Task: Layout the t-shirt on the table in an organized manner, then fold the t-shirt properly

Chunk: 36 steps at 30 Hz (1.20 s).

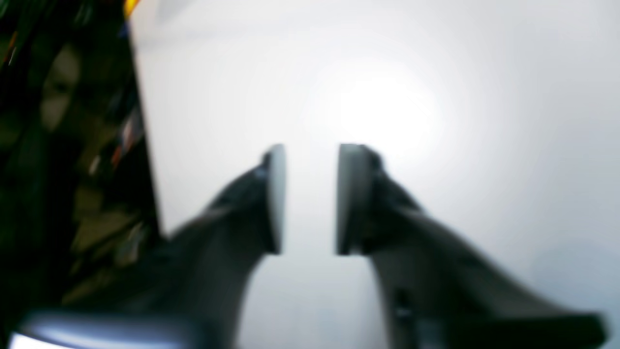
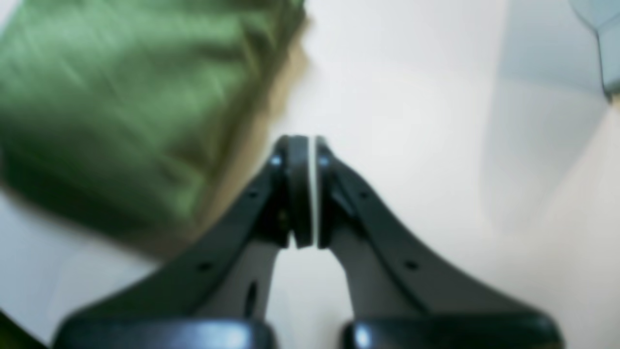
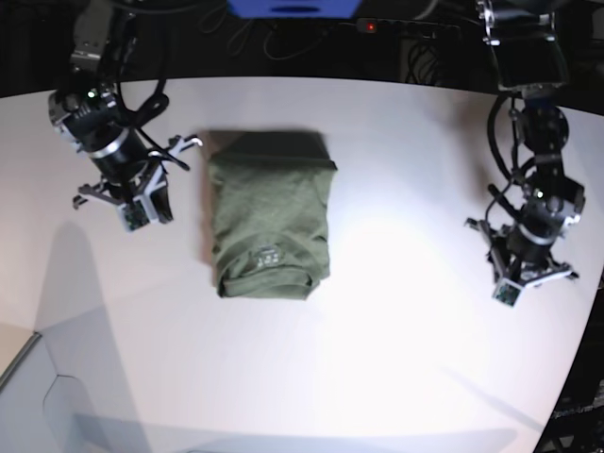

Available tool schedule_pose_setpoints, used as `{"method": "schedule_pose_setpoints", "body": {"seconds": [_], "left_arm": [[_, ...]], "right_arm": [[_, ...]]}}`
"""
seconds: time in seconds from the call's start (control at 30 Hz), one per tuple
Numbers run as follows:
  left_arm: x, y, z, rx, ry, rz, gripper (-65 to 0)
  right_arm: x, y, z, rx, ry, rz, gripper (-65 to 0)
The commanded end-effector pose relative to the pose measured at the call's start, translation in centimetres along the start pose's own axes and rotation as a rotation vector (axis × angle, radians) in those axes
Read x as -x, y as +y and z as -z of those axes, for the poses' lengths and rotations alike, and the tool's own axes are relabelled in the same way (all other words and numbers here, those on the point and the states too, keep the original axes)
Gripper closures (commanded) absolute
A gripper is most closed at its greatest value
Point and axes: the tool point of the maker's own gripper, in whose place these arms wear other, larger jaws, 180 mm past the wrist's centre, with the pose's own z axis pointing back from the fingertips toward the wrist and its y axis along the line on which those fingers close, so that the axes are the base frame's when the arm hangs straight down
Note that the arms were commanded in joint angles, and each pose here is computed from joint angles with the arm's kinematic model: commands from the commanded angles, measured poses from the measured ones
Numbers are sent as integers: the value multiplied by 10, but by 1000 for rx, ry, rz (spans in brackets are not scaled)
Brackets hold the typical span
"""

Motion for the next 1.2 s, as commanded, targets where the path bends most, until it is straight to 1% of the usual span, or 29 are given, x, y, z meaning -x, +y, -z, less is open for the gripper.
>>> {"method": "schedule_pose_setpoints", "body": {"seconds": [0.0, 0.07, 0.1, 0.13, 0.2, 0.27, 0.33, 0.43, 0.47, 0.6, 0.67, 0.73, 0.8, 0.87, 0.93, 0.97, 1.03, 1.1, 1.17], "left_arm": [[-7, 6, -9, -21, -34, -14, -8], [18, 10, -25, -53, 22, -41, 0], [31, 11, -32, -67, 49, -60, -17], [43, 11, -40, -79, 72, -81, -20], [58, 7, -54, -98, 100, -121, -1], [71, 8, -66, -123, 124, -148, 0], [88, 4, -81, -138, 161, -170, -1], [103, -4, -98, -146, 199, -190, -1], [111, -5, -104, -151, 215, -193, -1], [143, -15, -123, -153, 295, -228, -1], [154, -17, -130, -161, 325, -248, -1], [164, -22, -137, -161, 348, -272, -1], [168, -34, -142, -113, 347, -297, -1], [169, -52, -146, -19, 334, -304, -1], [174, -54, -152, -30, 340, -350, -1], [179, -55, -156, -46, 352, -377, -1], [191, -57, -167, -79, 383, -428, -1], [203, -60, -177, -88, 413, -453, -1], [210, -62, -182, -85, 437, -449, -1]], "right_arm": [[-17, 1, -2, 0, -59, 3, 0], [-23, 20, 4, -45, -77, 16, 0], [-27, 32, 7, -76, -85, 16, 0], [-32, 43, 9, -107, -96, 13, 0], [-38, 65, 13, -169, -108, -1, 0], [-39, 87, 19, -233, -105, -11, 0], [-28, 104, 26, -286, -73, -7, 0], [0, 115, 37, -328, 2, 23, 0], [7, 119, 41, -342, 14, 37, 0], [24, 131, 48, -381, 8, 90, 0], [28, 127, 47, -379, 3, 77, 0], [21, 121, 40, -362, -19, 62, 0], [8, 112, 27, -329, -65, 62, 0], [-11, 98, 9, -292, -136, 85, 0], [-22, 84, -6, -249, -176, 89, 0], [-21, 77, -13, -227, -178, 94, 0], [-3, 66, -21, -192, -143, 132, 0], [23, 53, -27, -148, -81, 167, 0], [51, 40, -35, -99, -15, 206, 0]]}}
